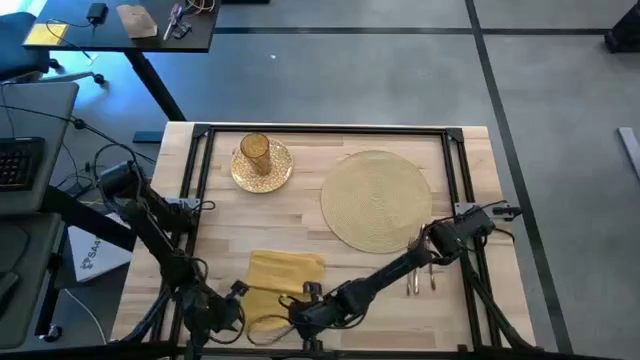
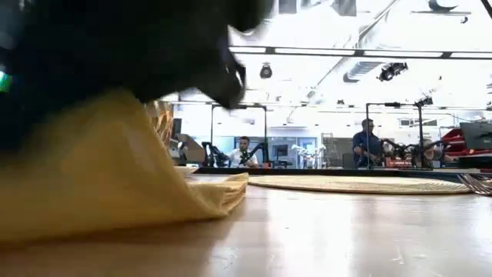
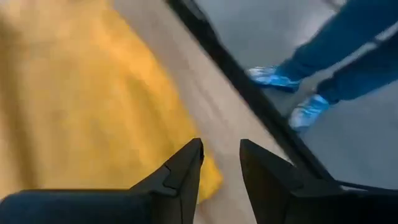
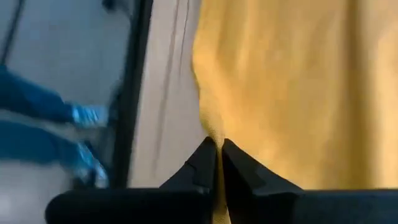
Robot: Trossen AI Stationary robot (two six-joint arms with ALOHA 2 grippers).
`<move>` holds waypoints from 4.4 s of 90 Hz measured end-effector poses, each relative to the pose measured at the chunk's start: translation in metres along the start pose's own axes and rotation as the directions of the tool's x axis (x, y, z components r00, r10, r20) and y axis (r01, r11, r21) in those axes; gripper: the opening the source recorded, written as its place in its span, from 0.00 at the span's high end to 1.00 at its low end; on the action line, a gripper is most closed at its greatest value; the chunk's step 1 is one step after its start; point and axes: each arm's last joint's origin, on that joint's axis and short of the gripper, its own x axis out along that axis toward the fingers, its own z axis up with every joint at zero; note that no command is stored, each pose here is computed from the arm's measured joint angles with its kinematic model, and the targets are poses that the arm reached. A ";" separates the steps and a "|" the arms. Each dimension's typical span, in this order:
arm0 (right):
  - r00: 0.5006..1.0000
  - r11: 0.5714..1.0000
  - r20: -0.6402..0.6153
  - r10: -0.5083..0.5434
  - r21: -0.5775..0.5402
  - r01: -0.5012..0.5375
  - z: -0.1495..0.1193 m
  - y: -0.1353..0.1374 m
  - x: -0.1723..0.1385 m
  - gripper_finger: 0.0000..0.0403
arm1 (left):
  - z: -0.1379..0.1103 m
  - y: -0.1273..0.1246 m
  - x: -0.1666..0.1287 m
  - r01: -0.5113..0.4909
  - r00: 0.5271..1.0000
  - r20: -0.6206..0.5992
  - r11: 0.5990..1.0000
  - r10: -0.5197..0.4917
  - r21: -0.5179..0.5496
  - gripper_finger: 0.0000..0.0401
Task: Set table place
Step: Fold the yellow table napkin
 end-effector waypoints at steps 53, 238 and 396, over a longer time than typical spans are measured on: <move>0.901 0.683 -0.283 -0.328 0.588 0.433 0.044 -0.126 -0.023 1.00 | 0.000 0.035 -0.087 -0.353 0.928 0.013 0.889 0.372 -0.292 0.79; 0.811 0.870 -0.349 -0.469 -0.028 0.492 0.030 -0.133 -0.140 0.89 | 0.059 0.161 0.000 -0.339 0.870 -0.051 0.520 0.491 -0.784 0.98; 0.915 0.857 0.086 -0.395 0.394 0.333 -0.077 -0.120 -0.286 0.89 | -0.008 0.097 -0.028 -0.611 0.741 -0.624 -0.137 0.248 -0.780 1.00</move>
